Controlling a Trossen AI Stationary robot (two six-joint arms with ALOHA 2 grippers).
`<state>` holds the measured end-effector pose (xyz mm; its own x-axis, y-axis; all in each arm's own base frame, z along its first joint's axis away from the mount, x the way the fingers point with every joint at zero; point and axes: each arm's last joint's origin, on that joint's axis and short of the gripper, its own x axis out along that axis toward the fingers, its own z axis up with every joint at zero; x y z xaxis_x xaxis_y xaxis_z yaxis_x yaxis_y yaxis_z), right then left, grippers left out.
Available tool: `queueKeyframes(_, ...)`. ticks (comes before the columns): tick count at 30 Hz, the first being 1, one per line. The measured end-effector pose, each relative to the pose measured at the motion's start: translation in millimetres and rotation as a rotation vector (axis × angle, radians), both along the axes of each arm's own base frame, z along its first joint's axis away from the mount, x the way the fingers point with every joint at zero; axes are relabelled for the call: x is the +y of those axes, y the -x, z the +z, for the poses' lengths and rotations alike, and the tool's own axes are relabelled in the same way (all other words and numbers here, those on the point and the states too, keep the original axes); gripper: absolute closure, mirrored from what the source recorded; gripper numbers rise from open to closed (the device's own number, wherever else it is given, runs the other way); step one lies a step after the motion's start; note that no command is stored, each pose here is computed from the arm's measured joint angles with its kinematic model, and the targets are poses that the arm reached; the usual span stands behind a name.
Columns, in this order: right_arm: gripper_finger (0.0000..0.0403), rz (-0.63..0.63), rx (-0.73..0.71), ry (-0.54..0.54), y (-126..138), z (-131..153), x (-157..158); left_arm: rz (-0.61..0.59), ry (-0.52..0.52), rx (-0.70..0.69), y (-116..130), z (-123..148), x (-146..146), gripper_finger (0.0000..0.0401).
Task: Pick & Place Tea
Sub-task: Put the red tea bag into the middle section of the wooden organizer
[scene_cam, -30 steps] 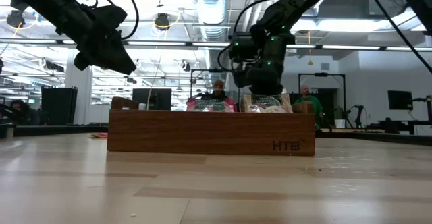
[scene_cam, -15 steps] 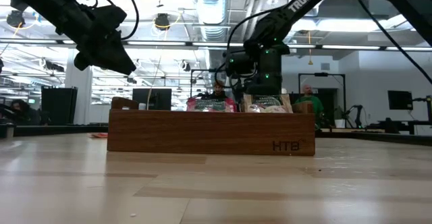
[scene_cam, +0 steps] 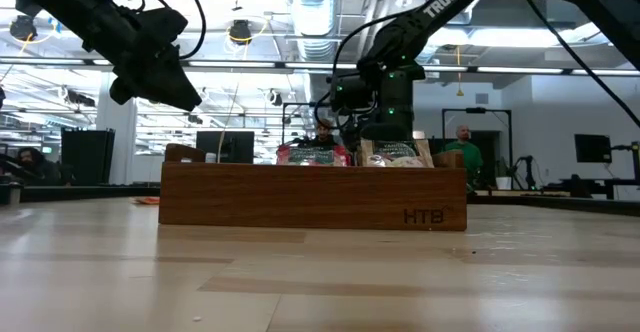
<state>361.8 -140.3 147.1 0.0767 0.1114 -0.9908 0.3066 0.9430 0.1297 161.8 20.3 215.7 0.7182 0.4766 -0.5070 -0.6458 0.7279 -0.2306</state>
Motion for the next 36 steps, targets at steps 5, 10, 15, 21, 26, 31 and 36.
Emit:
queueKeyframes(5, 0.0346, -0.008, 0.003, -0.002, 0.2, 0.0, 0.1, 0.0, 0.0, 0.0, 0.0, 0.0, 0.0, 0.0302)
queueKeyframes(10, 0.0384, -0.008, 0.003, -0.001, 0.1, 0.2, 0.1, 0.0, 0.0, 0.001, 0.0, 0.0, 0.0, 0.0302)
queueKeyframes(15, 0.0398, -0.009, 0.004, -0.002, 0.2, 0.2, 0.1, 0.0, -0.001, 0.001, 0.0, -0.1, 0.0, 0.0302)
queueKeyframes(21, 0.0401, -0.015, 0.027, -0.011, 2.4, 0.2, 0.9, 0.0, -0.001, 0.001, 0.0, -0.1, 0.0, 0.0302)
queueKeyframes(26, 0.0402, -0.019, 0.035, -0.012, 4.8, 5.2, 2.0, 0.0, 0.0, 0.002, 0.1, -0.1, 0.0, 0.0302)
queueKeyframes(31, 0.0403, -0.027, -0.011, 0.032, 6.9, 26.5, 5.6, 0.0, -0.001, 0.002, 0.0, -0.1, 0.0, 0.0302)
queueKeyframes(36, 0.0403, -0.041, -0.085, 0.063, 13.0, 56.8, 11.1, -0.01, -0.014, 0.008, -0.1, 0.0, 0.0, 0.0302)
